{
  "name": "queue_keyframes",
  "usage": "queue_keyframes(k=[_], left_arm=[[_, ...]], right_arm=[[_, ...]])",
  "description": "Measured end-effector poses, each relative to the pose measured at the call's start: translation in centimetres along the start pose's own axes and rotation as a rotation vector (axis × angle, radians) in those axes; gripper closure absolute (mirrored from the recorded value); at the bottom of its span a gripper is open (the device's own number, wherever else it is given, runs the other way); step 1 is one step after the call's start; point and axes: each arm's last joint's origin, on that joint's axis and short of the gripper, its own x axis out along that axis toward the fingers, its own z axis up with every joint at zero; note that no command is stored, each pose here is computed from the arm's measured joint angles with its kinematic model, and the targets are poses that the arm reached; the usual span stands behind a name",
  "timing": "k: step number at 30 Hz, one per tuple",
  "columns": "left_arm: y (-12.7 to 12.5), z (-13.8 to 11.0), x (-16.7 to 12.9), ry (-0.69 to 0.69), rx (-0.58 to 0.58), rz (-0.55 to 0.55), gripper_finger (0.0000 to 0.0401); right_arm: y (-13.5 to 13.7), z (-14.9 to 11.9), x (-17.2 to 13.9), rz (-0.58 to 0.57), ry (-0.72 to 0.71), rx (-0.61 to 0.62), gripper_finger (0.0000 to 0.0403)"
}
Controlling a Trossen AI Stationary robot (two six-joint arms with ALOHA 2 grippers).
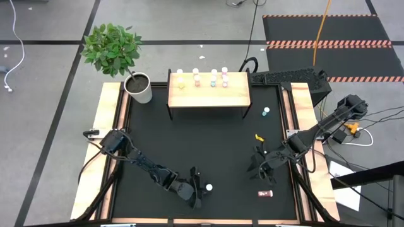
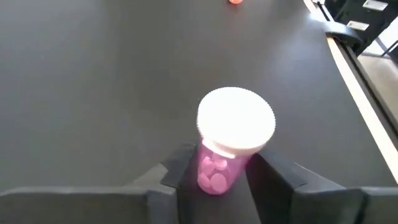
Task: Pick and place medicine bottles onto shelf by color
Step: Put the pink pill bottle on the shelf aligned with the other pink pill bottles
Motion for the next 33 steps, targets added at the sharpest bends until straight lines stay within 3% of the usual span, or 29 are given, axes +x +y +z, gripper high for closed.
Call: queue_keyframes(k=[6,13,20,33], left_arm=[[0.9,2.2,0.0,-0.057,-0.037,0.011,0.0303],[2.5,7.7,-0.4,-0.180,0.002,0.010,0.0297],[4.4,12.8,-2.1,-0.260,0.018,0.016,0.0294],[6.9,16.6,-6.2,-0.192,0.037,0.102,0.0293]], right_arm=[[0.0,1.4,-0.1,0.000,-0.145,-0.048,0.0234],[-1.3,4.2,-0.7,-0.003,-0.371,-0.039,0.0230],[-2.1,5.6,-2.4,0.020,-0.512,-0.007,0.0199],[-3.9,5.2,-8.3,-0.063,-0.673,0.031,0.0183]])
